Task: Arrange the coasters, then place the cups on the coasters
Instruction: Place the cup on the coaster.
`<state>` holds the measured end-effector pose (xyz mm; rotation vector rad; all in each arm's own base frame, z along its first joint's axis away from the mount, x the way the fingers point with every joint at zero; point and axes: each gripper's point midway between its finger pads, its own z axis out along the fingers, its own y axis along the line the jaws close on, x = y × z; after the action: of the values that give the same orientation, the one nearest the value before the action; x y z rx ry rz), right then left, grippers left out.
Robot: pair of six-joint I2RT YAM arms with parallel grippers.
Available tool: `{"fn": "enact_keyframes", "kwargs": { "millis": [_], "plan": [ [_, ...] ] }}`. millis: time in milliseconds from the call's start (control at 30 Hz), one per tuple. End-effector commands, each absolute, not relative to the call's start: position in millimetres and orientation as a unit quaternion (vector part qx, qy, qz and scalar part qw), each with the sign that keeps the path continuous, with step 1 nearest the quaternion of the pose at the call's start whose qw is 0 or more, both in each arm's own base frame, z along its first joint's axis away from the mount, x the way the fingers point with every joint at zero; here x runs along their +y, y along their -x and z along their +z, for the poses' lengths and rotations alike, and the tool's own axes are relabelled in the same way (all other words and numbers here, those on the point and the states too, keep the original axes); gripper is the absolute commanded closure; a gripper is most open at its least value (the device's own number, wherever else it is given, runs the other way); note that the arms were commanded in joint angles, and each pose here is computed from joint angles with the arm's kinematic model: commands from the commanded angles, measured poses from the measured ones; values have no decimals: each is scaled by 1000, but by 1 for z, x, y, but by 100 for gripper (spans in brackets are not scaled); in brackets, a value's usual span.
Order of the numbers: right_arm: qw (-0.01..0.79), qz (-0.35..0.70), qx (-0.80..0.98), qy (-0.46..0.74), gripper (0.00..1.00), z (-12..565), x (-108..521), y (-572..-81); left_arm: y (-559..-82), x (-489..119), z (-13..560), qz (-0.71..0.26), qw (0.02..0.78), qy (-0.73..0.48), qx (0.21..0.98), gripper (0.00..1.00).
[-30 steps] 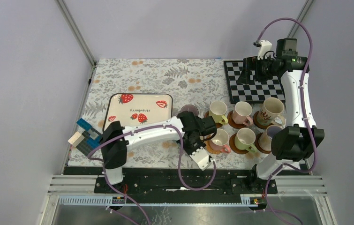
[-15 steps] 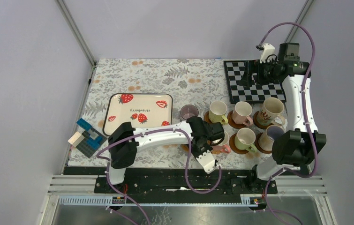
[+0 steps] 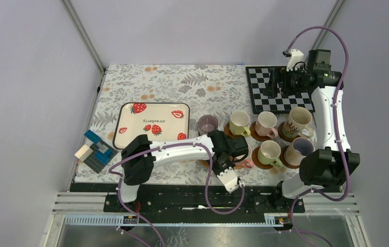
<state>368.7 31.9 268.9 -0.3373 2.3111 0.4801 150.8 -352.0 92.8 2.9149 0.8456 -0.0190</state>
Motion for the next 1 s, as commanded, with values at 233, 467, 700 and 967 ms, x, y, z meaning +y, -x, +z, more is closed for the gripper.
{"fn": "enact_keyframes", "kwargs": {
  "millis": [233, 467, 700, 967],
  "plan": [
    [391, 190, 891, 132, 0, 282, 35, -361, -143, -363, 102, -19, 65, -964, 257, 93],
    [390, 188, 892, 134, 0, 282, 34, -358, -139, -361, 101, -23, 57, -966, 250, 75],
    [387, 188, 893, 133, 0, 281, 35, -354, -137, -363, 103, -21, 60, -968, 244, 65],
    [385, 189, 893, 138, 0, 281, 35, -350, -134, -362, 109, -2, 59, -966, 252, 52]
  ]
}}
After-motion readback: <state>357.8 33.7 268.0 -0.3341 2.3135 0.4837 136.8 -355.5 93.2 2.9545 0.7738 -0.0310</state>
